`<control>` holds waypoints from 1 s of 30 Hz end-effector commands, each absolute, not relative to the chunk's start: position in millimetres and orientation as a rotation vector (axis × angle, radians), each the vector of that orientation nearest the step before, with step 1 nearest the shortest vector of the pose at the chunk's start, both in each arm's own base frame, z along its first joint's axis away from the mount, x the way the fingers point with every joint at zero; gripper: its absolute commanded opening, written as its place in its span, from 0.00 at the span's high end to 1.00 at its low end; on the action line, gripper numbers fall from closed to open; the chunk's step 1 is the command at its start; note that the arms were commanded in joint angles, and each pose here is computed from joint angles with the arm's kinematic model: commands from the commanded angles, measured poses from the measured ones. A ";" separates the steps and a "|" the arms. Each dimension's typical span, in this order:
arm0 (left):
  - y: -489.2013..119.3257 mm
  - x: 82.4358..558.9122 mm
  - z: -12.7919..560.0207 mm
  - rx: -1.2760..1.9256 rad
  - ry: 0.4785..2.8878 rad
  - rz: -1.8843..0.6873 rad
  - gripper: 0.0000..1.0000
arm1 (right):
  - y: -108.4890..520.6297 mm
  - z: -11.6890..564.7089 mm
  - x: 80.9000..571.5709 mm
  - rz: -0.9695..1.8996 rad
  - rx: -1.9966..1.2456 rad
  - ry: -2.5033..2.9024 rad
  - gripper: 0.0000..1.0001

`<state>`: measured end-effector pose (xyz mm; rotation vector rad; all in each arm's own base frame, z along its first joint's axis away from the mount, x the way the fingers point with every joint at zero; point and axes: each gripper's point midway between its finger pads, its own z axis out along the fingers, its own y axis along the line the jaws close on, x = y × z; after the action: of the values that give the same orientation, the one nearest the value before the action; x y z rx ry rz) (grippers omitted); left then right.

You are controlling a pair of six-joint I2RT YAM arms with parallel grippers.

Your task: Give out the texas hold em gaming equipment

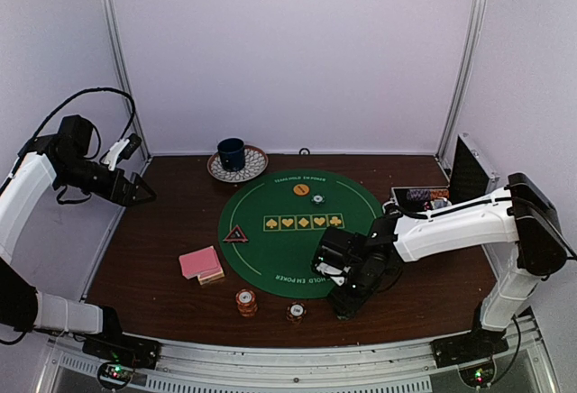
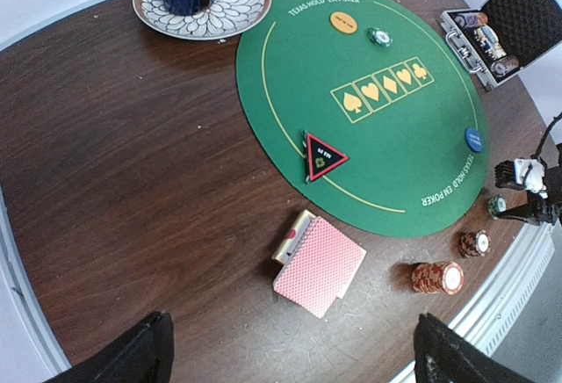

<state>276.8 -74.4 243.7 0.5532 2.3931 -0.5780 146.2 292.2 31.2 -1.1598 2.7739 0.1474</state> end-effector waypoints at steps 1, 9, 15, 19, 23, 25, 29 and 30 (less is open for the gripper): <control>-74.3 277.5 260.5 0.566 2.341 -0.561 0.02 | 289.9 23.1 142.0 0.143 -1.168 2.784 0.40; -74.4 276.2 260.9 0.569 2.341 -0.560 0.02 | 287.9 19.5 138.6 0.142 -1.181 2.794 0.42; -74.1 275.6 260.6 0.571 2.341 -0.556 0.02 | 289.7 24.4 138.5 0.157 -1.180 2.786 0.59; -74.0 275.9 260.8 0.571 2.340 -0.555 0.02 | 290.7 30.0 137.9 0.165 -1.183 2.776 0.71; -73.8 276.3 261.2 0.571 2.339 -0.555 0.02 | 291.3 38.1 137.7 0.170 -1.185 2.767 0.81; -74.1 276.1 260.9 0.572 2.340 -0.556 0.02 | 292.0 43.9 138.3 0.168 -1.190 2.758 0.84; -73.9 276.4 261.6 0.572 2.338 -0.553 0.02 | 297.8 63.6 144.0 0.172 -1.195 2.724 0.90; -74.0 276.2 261.5 0.572 2.338 -0.554 0.02 | 300.1 69.9 145.5 0.172 -1.198 2.715 0.91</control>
<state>275.5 -74.3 246.9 0.5559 2.3823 -0.5712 138.4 288.9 32.9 -1.1926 2.7937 0.1376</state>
